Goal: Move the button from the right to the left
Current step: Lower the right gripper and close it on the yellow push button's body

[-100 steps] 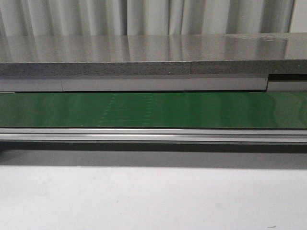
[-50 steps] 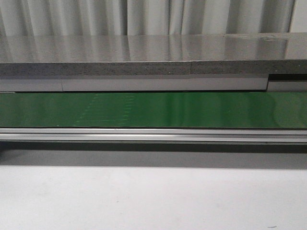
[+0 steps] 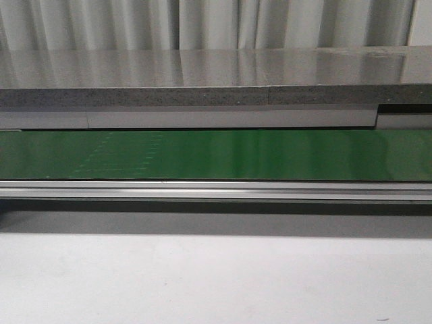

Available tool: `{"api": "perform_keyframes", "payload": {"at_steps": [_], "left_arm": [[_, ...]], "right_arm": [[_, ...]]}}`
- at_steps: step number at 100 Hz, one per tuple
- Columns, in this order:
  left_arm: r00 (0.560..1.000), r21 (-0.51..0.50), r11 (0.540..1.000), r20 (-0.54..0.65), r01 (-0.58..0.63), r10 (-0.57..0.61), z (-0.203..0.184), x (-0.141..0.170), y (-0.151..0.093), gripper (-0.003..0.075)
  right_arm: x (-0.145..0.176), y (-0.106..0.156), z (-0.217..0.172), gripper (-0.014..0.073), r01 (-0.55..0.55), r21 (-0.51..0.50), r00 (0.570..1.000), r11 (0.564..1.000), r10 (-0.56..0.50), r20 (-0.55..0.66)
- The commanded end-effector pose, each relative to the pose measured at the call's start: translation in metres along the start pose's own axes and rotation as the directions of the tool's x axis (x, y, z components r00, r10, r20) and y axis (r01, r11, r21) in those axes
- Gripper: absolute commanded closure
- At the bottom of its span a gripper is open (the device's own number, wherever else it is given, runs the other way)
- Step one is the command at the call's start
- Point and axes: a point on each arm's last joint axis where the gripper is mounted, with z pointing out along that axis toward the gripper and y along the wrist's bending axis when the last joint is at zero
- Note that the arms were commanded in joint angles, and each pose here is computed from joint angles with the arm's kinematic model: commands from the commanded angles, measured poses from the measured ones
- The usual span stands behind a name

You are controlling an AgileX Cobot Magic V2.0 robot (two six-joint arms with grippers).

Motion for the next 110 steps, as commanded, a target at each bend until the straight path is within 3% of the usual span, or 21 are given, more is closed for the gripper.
{"api": "perform_keyframes", "payload": {"at_steps": [1,11,38,110], "left_arm": [[0.998,0.0,1.0,0.06,0.006,-0.006,0.001,0.007,0.0,0.0741],[0.998,0.0,1.0,0.06,0.006,-0.006,0.001,0.007,0.0,0.0741],[0.998,0.0,1.0,0.06,0.006,-0.006,0.001,0.007,0.0,0.0741],[0.998,0.0,1.0,0.06,0.006,-0.006,0.001,0.007,0.0,0.0741]], "right_arm": [[-0.012,-0.019,-0.011,-0.0028,-0.025,0.06,0.994,0.998,0.018,0.104],[-0.013,-0.034,-0.005,-0.0028,-0.081,0.086,0.99,0.993,0.07,0.123],[-0.015,-0.054,0.044,-0.0028,-0.115,0.078,0.993,0.99,0.114,0.012],[-0.046,-0.057,0.165,-0.002,-0.241,-0.02,0.964,0.97,0.236,-0.125]]}}
